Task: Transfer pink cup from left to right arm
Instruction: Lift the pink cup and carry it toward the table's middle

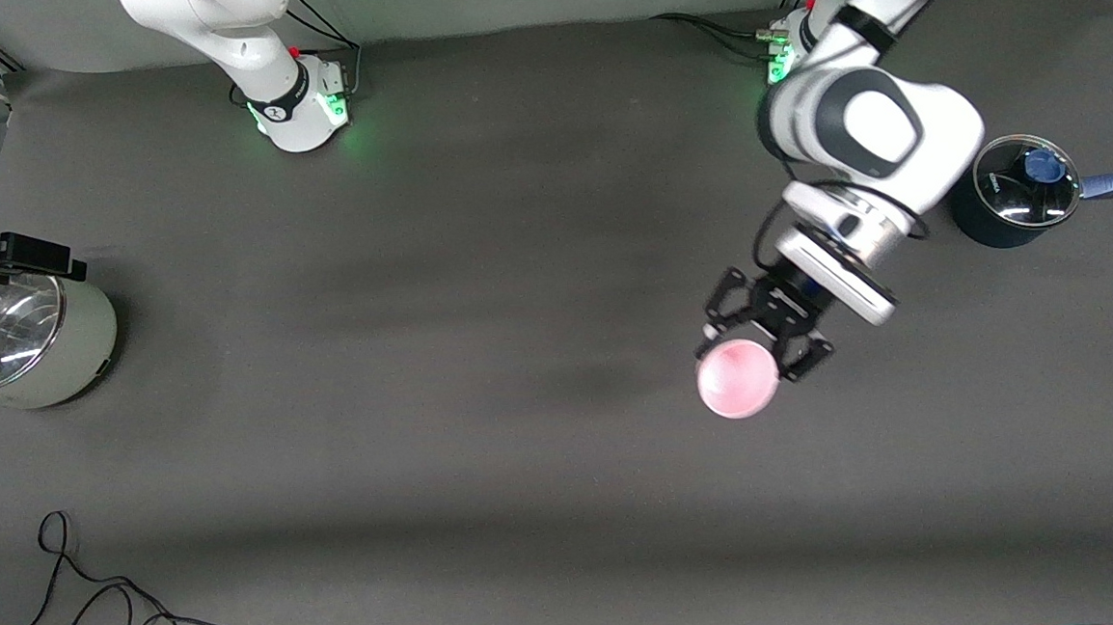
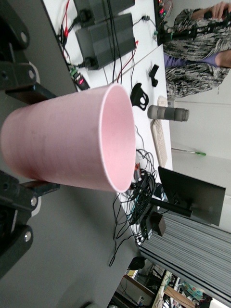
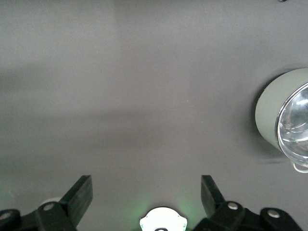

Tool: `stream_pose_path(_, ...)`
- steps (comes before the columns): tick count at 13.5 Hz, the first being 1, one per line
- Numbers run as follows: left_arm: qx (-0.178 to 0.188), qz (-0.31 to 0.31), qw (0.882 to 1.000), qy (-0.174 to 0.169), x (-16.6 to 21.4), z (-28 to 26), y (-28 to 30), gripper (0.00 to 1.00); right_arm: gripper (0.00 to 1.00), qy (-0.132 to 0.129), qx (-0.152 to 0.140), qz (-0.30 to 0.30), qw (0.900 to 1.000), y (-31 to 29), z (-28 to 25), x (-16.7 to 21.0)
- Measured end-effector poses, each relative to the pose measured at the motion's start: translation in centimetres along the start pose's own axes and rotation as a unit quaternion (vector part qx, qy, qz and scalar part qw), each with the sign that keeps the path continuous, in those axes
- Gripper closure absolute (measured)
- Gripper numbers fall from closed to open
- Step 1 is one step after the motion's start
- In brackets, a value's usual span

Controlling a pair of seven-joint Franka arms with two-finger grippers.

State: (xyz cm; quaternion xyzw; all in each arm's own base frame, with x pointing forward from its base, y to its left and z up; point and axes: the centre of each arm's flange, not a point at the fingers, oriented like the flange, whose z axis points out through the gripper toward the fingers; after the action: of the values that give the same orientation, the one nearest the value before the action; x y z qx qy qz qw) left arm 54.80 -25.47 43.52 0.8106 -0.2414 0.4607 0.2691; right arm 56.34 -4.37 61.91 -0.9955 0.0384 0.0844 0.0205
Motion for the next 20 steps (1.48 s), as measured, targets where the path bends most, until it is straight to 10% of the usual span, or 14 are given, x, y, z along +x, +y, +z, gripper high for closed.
stream_pose_path(8, -0.062, 0.048, 0.997, -0.021, -0.1, 1.2, 15.5, 0.33, 0.0, 0.018, 0.094, 0.112, 0.989, -10.8, -3.9, -2.1)
stream_pose_path(20, -0.067, 0.048, 0.997, 0.007, 2.7, 1.0, 16.4, 0.33, 0.0, 0.059, 0.166, 0.273, 0.946, -38.5, -2.5, -4.4)
